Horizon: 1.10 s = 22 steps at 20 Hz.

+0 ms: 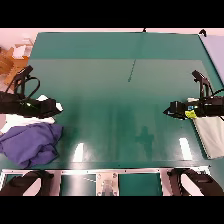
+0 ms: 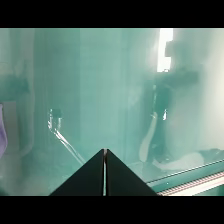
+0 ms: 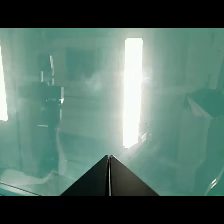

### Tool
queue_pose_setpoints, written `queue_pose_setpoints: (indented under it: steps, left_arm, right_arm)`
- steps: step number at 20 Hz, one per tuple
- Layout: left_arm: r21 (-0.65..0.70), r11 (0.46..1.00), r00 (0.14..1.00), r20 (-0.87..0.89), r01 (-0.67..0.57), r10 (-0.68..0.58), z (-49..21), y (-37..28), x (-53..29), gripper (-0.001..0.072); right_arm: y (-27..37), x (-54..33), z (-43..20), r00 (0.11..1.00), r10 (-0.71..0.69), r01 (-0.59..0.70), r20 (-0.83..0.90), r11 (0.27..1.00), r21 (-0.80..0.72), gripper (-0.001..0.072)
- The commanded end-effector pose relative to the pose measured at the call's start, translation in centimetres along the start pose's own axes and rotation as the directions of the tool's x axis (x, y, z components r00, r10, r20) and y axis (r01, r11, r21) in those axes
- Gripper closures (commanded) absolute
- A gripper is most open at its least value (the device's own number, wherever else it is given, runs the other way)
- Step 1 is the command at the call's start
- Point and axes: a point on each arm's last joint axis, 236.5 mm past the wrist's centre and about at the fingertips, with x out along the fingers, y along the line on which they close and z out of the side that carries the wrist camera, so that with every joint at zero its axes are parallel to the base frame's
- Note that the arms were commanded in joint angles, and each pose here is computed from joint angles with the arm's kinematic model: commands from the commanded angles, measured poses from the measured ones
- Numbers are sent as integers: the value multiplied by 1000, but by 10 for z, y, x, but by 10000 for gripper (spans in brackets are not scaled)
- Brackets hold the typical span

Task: Fold the shirts.

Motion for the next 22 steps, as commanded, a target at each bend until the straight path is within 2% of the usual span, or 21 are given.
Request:
queue_pose_setpoints:
  steps: [1, 3, 4, 6, 7, 8, 9, 10, 13, 17, 18, 21, 22]
  left_arm:
    - [0, 1000, 1000, 1, 0, 0, 0, 0, 0, 683]
    - [3, 1000, 1000, 16, -15, 15, 3, 3, 0, 684]
    - [14, 998, 997, 46, -65, 64, 11, 15, -1, 684]
    - [35, 963, 958, 114, -268, 263, 31, 61, -11, 684]
    - [67, 921, 918, 135, -385, 374, 41, 88, -16, 683]
    - [109, 872, 876, 137, -477, 462, 49, 112, -18, 625]
    - [130, 820, 830, 119, -558, 545, 54, 137, -16, 160]
    - [138, 768, 781, 90, -625, 618, 58, 160, -12, -5]
    - [222, 694, 706, -34, -685, 708, 57, 205, 25, -10]
    - [354, 580, 562, -164, -734, 811, 43, 257, 52, -9]
    - [373, 567, 541, -183, -734, 821, 40, 265, 55, -9]
    - [345, 582, 537, -225, -737, 813, 35, 288, 63, -7]
    - [327, 587, 538, -236, -740, 809, 33, 296, 62, 142]
  right_arm:
    - [0, 0, -1, 1000, 0, 0, -2, 1000, 0, 694]
    - [0, 0, -1, 1000, 0, 0, -2, 1000, 0, 694]
    - [0, 0, -1, 1000, 0, 0, -2, 1000, 0, 694]
    - [0, 0, -1, 1000, 0, 0, -2, 1000, 0, 694]
    - [0, 0, -1, 1000, 0, 0, -2, 1000, 0, 694]
    - [0, 0, -1, 1000, 0, 0, -2, 1000, 0, 694]
    - [0, 0, -1, 1000, 0, 0, -2, 1000, 0, 694]
    - [0, 0, -1, 1000, 0, 0, -2, 1000, 0, 694]
    - [0, 0, -1, 1000, 0, 0, -2, 1000, 0, 694]
    - [0, 0, -1, 1000, 0, 0, -2, 1000, 0, 694]
    - [0, 0, -1, 1000, 0, 0, -2, 1000, 0, 694]
    - [0, 0, -1, 1000, 0, 0, -2, 1000, 0, 694]
    - [0, 0, -1, 1000, 0, 0, -2, 1000, 0, 694]
